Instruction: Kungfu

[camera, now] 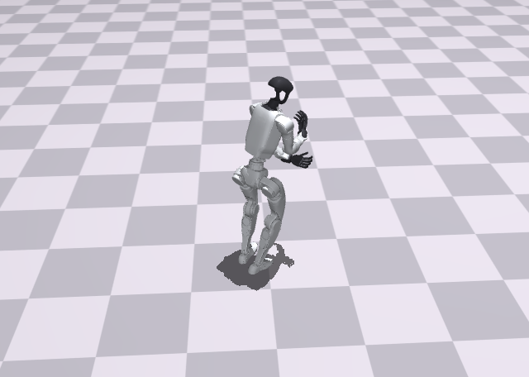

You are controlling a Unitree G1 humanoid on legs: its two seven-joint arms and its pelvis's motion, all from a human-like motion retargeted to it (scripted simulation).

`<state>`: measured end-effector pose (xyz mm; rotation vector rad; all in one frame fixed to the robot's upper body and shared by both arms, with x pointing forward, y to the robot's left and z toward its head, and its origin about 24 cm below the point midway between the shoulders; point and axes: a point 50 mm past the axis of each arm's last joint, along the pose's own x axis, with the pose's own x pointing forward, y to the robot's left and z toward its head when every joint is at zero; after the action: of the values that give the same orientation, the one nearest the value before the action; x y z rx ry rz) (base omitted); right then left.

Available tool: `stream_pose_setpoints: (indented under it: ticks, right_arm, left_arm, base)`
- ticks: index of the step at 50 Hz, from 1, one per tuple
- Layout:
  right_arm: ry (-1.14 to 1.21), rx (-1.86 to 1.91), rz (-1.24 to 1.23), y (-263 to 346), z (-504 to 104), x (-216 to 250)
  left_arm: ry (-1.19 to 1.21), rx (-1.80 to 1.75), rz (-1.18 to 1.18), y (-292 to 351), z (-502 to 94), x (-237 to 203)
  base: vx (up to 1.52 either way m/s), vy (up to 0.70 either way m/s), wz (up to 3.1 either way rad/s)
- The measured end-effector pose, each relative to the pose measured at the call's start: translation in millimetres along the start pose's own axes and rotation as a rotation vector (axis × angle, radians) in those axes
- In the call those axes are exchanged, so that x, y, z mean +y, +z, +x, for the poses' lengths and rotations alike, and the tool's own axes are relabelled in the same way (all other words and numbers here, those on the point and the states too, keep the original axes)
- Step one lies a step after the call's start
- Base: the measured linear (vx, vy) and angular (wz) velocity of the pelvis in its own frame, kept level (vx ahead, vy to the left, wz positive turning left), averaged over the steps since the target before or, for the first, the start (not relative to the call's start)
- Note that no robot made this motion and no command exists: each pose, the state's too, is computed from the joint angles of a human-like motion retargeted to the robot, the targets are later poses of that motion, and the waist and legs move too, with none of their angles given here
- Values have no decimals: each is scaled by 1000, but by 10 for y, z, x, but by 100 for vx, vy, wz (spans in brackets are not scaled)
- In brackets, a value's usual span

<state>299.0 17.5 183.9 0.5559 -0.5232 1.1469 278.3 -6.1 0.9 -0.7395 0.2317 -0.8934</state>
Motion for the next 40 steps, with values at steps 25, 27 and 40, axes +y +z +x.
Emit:
stream_pose_setpoints:
  ticks: [25, 27, 40]
  right_arm:
    - [-5, -584, -694, 2478, -158, 94]
    - [-7, -718, -888, 2747, -142, 307]
    - [-161, -1367, -1510, 3008, -474, 1130]
  left_arm:
    - [572, -78, 66, 333, -1298, 954]
    - [716, -107, 260, 747, -1654, 1107]
    - [1635, -233, 858, 1673, -2965, 1223]
  base:
    - [-1, -14, 41]
    - [4, -10, -154]
    - [-8, 1, -50]
